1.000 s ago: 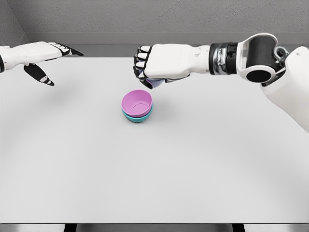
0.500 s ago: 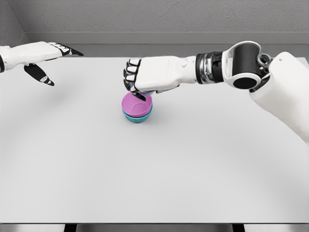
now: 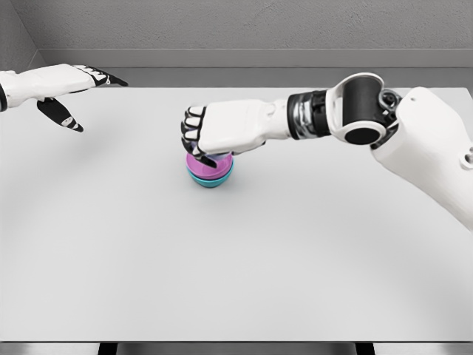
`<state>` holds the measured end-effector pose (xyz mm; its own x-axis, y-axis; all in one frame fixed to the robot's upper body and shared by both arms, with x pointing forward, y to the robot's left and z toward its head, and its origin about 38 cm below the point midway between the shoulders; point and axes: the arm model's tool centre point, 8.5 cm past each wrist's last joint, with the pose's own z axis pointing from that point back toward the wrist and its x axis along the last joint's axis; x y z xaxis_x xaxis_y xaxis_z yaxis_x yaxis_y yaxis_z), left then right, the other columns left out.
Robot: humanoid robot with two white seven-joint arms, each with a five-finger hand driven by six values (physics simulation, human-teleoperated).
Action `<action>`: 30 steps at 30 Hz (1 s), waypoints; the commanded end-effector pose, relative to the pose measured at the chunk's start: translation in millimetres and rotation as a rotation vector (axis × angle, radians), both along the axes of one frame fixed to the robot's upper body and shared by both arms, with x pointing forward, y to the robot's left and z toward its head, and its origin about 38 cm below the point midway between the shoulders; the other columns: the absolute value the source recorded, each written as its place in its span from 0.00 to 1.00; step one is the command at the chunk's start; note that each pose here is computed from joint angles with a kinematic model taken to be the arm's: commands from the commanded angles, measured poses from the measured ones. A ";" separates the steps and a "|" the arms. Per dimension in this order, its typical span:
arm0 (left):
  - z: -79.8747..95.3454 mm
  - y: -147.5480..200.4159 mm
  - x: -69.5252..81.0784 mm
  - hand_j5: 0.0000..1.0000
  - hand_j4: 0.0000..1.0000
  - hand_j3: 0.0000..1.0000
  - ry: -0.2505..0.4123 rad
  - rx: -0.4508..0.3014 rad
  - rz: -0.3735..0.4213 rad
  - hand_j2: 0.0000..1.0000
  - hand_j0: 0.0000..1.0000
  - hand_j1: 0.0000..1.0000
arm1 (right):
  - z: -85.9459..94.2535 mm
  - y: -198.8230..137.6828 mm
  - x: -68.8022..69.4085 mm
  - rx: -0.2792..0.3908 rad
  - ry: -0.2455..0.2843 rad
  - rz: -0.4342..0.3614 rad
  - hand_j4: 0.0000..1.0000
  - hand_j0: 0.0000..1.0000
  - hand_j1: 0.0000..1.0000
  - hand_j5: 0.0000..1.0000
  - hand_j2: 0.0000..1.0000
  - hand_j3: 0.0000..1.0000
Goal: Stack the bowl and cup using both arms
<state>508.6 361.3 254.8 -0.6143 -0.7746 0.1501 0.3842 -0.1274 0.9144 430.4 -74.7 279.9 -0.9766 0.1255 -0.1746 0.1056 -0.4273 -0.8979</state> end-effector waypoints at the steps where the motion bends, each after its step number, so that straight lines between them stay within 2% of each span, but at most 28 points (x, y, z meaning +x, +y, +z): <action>1: 0.8 0.9 0.0 1.00 1.00 1.00 0.000 -0.006 0.004 1.00 1.00 1.00 | -2.2 1.5 -1.0 -0.002 0.007 0.003 0.29 0.29 0.29 0.29 0.29 0.29; 16: -2.1 1.9 -1.0 1.00 1.00 1.00 0.006 -0.005 0.006 1.00 1.00 1.00 | -16.3 1.0 -1.4 -0.028 0.032 0.000 0.29 0.29 0.29 0.29 0.29 0.29; 30: -1.9 2.6 -1.2 1.00 1.00 1.00 0.006 -0.004 0.007 1.00 1.00 1.00 | -14.2 0.5 1.8 -0.027 0.029 -0.008 0.29 0.29 0.29 0.29 0.29 0.29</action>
<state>507.4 363.3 252.2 -0.6106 -0.7772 0.1521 0.3901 -0.1280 0.9118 431.4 -74.1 265.3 -0.9801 0.1241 -0.1550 0.0822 -0.4567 -0.8858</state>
